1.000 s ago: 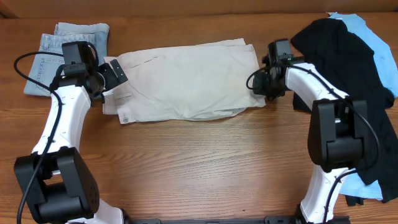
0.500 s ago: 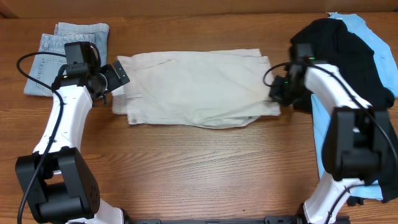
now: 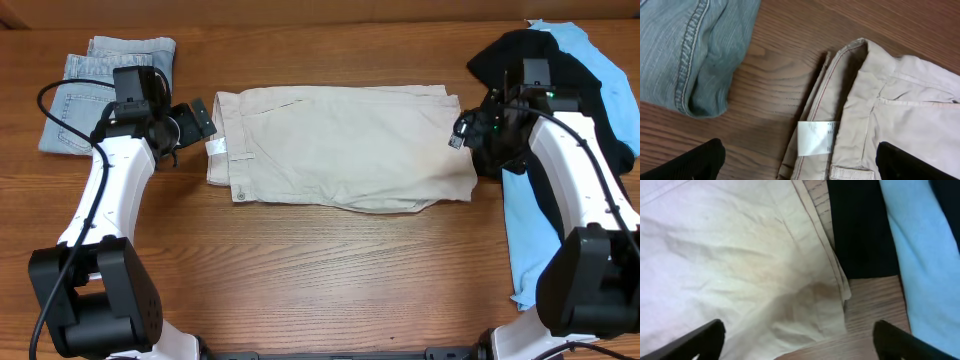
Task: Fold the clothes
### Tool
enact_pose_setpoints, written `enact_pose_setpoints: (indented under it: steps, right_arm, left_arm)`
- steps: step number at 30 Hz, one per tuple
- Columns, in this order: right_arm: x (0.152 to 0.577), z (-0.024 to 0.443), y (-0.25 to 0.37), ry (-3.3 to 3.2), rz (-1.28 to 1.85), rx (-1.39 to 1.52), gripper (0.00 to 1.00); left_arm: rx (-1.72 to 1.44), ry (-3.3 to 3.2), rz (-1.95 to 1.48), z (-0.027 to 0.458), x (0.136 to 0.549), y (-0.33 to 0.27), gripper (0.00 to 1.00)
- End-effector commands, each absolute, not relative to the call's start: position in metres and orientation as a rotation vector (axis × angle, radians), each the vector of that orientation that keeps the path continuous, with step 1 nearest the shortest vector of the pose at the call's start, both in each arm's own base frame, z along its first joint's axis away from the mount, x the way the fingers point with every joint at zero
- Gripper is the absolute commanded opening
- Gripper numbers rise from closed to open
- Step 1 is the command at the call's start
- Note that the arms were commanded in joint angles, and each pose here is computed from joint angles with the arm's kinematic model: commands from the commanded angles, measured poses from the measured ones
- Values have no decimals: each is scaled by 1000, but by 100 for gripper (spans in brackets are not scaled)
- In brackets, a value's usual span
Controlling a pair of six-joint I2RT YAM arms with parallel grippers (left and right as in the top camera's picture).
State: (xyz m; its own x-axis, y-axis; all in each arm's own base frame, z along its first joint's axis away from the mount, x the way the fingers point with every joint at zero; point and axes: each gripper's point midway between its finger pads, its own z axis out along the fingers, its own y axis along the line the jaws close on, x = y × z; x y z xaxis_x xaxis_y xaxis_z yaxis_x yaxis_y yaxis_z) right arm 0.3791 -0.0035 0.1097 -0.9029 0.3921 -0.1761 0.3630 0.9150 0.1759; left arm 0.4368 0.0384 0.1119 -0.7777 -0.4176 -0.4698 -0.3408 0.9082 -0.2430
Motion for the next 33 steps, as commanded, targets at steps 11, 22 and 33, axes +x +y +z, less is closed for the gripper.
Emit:
enact_pose_setpoints:
  steps: [11,22,33]
  right_arm:
    - [393,164,1,2783,215,460,100]
    - [390,163,2,2796,214,463,94]
    - [397,166,5,2767,245,454,90]
  left_arm:
    - [72,2547,-458,68,466,-6,100]
    - [51,2644,-545,8,461,-13,97]
    - [112,2642,-858,-3,448,-71,78]
